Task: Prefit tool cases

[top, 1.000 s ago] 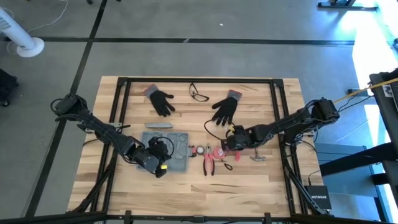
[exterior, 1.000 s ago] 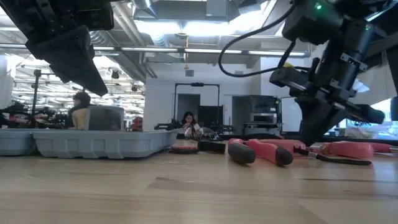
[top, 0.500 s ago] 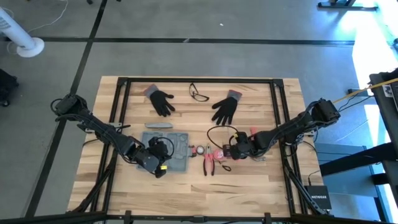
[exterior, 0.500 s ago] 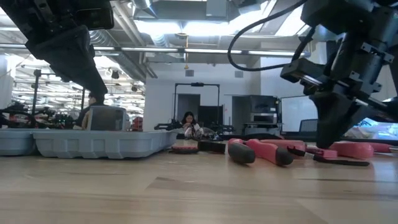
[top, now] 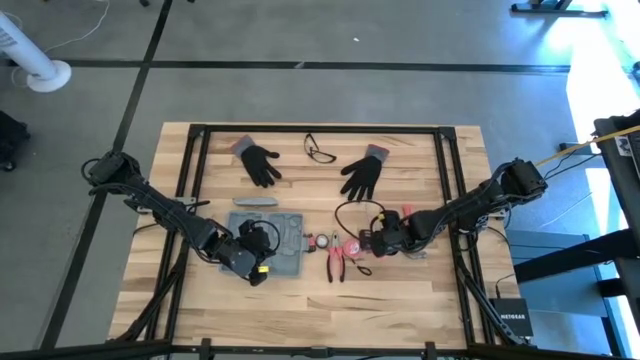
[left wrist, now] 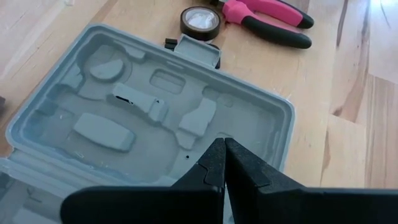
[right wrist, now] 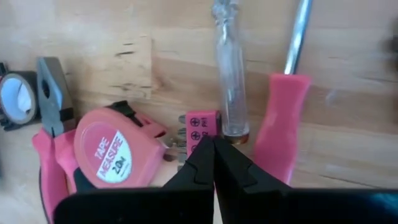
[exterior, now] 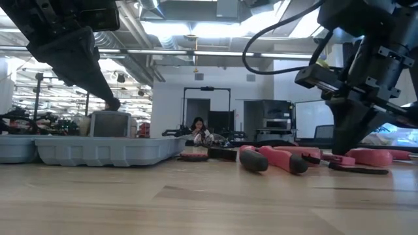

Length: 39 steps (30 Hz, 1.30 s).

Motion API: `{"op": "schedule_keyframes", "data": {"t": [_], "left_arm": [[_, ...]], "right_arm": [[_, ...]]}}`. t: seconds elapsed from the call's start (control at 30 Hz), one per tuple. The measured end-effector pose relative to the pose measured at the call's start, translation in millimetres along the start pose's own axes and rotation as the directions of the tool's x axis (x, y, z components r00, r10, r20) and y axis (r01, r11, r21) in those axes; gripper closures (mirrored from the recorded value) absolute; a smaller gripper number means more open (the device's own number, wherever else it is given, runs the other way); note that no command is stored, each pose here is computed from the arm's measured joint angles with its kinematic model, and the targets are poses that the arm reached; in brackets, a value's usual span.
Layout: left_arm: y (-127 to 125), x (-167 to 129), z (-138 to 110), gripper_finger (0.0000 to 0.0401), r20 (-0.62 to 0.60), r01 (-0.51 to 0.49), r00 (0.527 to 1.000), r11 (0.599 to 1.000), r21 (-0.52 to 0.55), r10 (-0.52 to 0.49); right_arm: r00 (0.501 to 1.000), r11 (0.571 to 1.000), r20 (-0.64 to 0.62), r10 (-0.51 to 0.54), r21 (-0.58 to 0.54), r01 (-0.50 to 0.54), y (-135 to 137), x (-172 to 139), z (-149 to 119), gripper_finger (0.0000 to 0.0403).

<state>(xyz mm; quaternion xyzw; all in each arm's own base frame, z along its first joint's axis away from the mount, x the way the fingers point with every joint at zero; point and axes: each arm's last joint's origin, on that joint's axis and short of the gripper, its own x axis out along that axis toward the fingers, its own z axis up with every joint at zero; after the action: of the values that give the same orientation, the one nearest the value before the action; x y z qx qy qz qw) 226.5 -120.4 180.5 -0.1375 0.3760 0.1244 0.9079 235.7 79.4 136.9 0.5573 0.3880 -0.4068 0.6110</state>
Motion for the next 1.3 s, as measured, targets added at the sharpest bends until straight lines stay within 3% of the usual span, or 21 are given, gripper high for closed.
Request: {"op": "schedule_keyframes", "data": {"t": [0.57, 1.3], "left_arm": [[1, 1, 1, 0.0401, 0.002, -0.005, 1.0, 1.0, 0.0, 0.005], [2, 1, 3, 0.0401, 0.019, -0.016, 1.0, 1.0, -0.01, 0.016]], "right_arm": [[0.997, 1.0, -0.072, 0.011, 0.002, -0.011, -3, -4, -18, 0.0403], [0.995, 0.994, -0.022, 0.098, 0.043, -0.097, 6, -2, -12, 0.0403]]}}
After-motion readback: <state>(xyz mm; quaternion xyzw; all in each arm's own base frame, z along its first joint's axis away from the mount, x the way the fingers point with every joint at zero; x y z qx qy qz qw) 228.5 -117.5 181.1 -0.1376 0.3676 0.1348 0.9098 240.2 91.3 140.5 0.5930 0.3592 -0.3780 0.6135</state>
